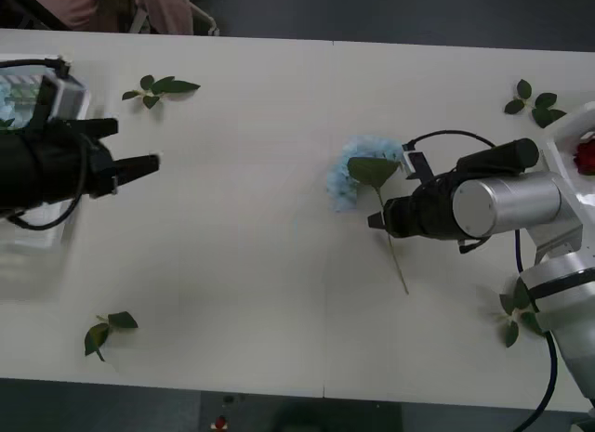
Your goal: Put the red flowers into the right box and the blue flowers into the left box
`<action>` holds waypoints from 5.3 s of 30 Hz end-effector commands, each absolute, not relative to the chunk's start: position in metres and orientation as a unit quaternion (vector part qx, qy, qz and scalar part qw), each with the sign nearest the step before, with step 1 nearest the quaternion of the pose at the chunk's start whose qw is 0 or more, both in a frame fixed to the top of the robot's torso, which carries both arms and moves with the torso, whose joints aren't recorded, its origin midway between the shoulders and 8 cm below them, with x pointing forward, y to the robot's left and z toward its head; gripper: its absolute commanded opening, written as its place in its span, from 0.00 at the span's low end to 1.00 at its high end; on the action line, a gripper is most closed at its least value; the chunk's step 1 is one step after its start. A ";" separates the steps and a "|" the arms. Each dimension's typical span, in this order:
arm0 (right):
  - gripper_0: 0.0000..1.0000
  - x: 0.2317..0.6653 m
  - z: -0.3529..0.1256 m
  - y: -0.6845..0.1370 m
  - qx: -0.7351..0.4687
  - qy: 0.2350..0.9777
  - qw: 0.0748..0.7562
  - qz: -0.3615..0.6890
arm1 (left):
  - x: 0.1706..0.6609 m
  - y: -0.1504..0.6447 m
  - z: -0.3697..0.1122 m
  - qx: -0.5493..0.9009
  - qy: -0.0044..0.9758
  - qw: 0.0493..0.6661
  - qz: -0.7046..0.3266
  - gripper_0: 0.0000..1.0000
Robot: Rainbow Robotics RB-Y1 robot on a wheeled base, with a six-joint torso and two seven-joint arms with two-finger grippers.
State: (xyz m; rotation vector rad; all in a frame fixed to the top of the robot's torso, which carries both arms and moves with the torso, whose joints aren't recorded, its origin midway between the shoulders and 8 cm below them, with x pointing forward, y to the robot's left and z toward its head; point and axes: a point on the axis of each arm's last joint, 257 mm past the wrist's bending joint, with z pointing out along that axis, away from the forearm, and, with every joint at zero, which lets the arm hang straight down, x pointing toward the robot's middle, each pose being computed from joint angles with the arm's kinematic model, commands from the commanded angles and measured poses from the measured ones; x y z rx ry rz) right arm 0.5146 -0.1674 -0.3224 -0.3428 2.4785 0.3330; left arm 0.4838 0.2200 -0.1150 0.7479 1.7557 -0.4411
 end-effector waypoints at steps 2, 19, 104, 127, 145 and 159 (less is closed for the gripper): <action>0.42 0.523 -0.312 -0.154 -0.156 0.926 0.323 0.119 | 0.488 0.156 -0.109 0.347 0.714 0.572 -0.206 1.00; 0.00 0.526 -0.306 -0.152 -0.152 0.922 0.330 0.133 | 0.404 0.077 -0.134 0.480 0.684 0.483 -0.260 1.00; 0.00 0.423 0.049 -0.011 -0.267 0.584 0.450 0.621 | 0.418 -0.040 -0.036 0.320 0.663 0.490 -0.467 0.00; 1.00 0.423 0.049 -0.011 -0.267 0.584 0.450 0.621 | 0.426 -0.017 -0.052 0.304 0.682 0.483 -0.457 0.00; 1.00 0.423 0.042 -0.015 -0.257 0.587 0.447 0.624 | 0.436 0.231 -0.088 0.176 0.795 0.430 -0.390 0.00; 1.00 0.438 0.018 -0.107 -0.270 0.657 0.497 0.499 | 0.438 0.418 -0.123 0.033 0.820 0.457 -0.344 0.00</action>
